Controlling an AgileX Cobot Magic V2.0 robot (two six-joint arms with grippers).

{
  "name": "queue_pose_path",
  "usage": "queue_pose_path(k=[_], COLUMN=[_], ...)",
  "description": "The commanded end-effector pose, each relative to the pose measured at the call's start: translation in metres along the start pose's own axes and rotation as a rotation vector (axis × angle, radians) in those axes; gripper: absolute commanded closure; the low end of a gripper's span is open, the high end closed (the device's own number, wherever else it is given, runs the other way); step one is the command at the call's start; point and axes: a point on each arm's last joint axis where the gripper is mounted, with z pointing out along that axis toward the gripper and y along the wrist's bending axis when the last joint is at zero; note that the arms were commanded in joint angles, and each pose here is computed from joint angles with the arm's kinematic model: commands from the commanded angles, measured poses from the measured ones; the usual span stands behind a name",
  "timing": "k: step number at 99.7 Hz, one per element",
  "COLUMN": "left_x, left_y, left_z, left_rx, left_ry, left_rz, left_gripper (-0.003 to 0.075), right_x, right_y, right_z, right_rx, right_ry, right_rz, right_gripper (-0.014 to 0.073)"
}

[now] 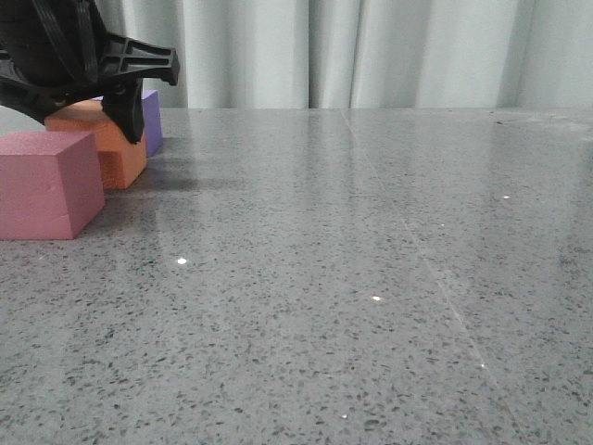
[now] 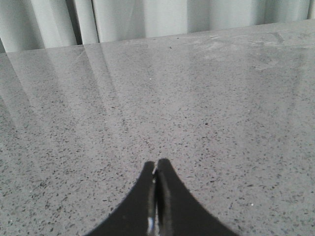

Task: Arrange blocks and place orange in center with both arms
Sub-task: 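Lower the orange cube between the purple and pink cubes and release, then raise the left gripper away from the cube row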

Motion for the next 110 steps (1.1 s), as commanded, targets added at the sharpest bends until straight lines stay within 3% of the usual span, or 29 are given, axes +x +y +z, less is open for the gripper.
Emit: queue_pose_path(k=[1,29,39,46,58,68,90,110], left_x=[-0.015,-0.016,-0.017,-0.017,-0.018,-0.019,-0.022,-0.032], left_y=[0.001,0.001,0.001,0.000,0.000,0.000,0.002,0.012], left_z=[-0.015,-0.015,-0.015,-0.016,-0.016,-0.017,-0.026,-0.064], left_rx=[0.035,0.026,0.031,0.037,0.036,0.032,0.037,0.056], left_ry=[-0.079,-0.092,-0.097,-0.100,-0.103,-0.104,-0.123,-0.205], left_rz=[-0.015,0.007,0.008,0.009,0.008,0.006,0.000,-0.010], left_gripper=[0.0461,0.0460,0.0425,0.0349,0.0148,0.0063,0.0057,0.0057], right_x=[-0.012,-0.012,-0.012,-0.012,-0.012,-0.012,-0.012,-0.012], right_y=[0.002,0.002,0.002,0.002,0.002,0.002,0.002,0.002], right_z=[-0.001,-0.001,-0.001,-0.001,-0.001,-0.001,-0.001,-0.001], right_rx=[-0.012,-0.012,-0.012,-0.012,-0.012,-0.012,-0.012,-0.012], right_ry=[-0.088,-0.088,-0.088,-0.088,-0.088,-0.088,-0.088,-0.088], right_rz=[-0.009,-0.009,-0.009,-0.009,-0.009,-0.009,-0.009,-0.009], right_gripper=[0.0662,0.0662,0.0662,0.0662,0.0662,0.0662,0.0662,0.0662])
